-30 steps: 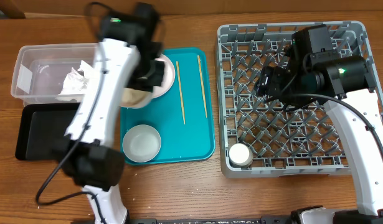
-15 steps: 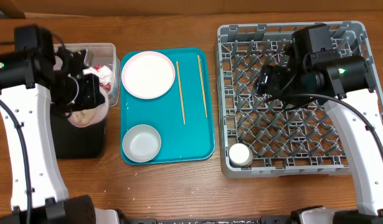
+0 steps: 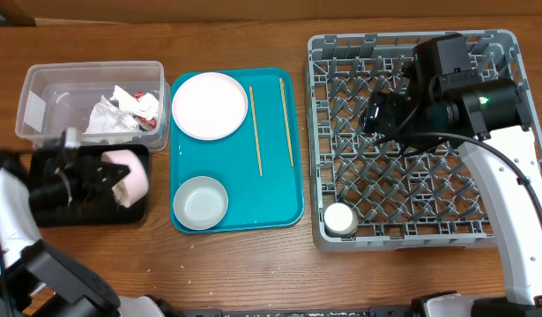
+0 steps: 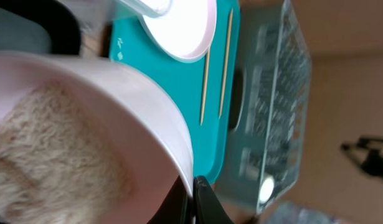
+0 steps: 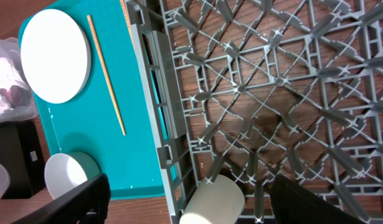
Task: Sort waste into correct bins and load items into the dishwasher
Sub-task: 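Carry the pink bowl left and tip the rice onto the black tray, then bring the emptied pink bowl back over the teal tray with left gripper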
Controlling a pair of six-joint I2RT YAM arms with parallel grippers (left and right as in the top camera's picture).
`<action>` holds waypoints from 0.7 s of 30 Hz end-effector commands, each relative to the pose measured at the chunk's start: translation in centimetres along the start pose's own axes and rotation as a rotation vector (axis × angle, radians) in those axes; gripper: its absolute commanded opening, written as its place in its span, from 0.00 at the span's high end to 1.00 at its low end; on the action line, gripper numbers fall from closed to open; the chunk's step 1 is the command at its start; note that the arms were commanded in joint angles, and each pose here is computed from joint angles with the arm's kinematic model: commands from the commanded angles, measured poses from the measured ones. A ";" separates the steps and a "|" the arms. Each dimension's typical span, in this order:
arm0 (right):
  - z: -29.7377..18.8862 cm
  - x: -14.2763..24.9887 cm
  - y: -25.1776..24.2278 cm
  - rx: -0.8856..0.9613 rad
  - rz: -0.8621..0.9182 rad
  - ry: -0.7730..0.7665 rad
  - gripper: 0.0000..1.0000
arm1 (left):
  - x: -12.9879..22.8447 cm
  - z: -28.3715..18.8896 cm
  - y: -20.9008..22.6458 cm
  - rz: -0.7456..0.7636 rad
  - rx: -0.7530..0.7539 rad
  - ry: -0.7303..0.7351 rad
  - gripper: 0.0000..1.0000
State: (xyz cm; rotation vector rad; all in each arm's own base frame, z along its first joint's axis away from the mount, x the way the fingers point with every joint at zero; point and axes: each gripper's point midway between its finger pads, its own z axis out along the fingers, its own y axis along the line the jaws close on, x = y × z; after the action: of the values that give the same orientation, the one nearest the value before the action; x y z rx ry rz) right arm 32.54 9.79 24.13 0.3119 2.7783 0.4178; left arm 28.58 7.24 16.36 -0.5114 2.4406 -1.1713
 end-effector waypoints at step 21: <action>-0.2 0.0 0.0 0.000 -0.003 0.002 0.17 | -4.2 -3.8 3.1 -0.326 0.584 -0.400 0.96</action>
State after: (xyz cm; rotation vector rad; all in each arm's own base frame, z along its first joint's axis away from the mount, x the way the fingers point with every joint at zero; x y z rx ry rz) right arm 32.23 9.72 24.00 0.3147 2.7921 0.4131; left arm 29.70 13.05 16.13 -0.8278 1.7062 -1.5787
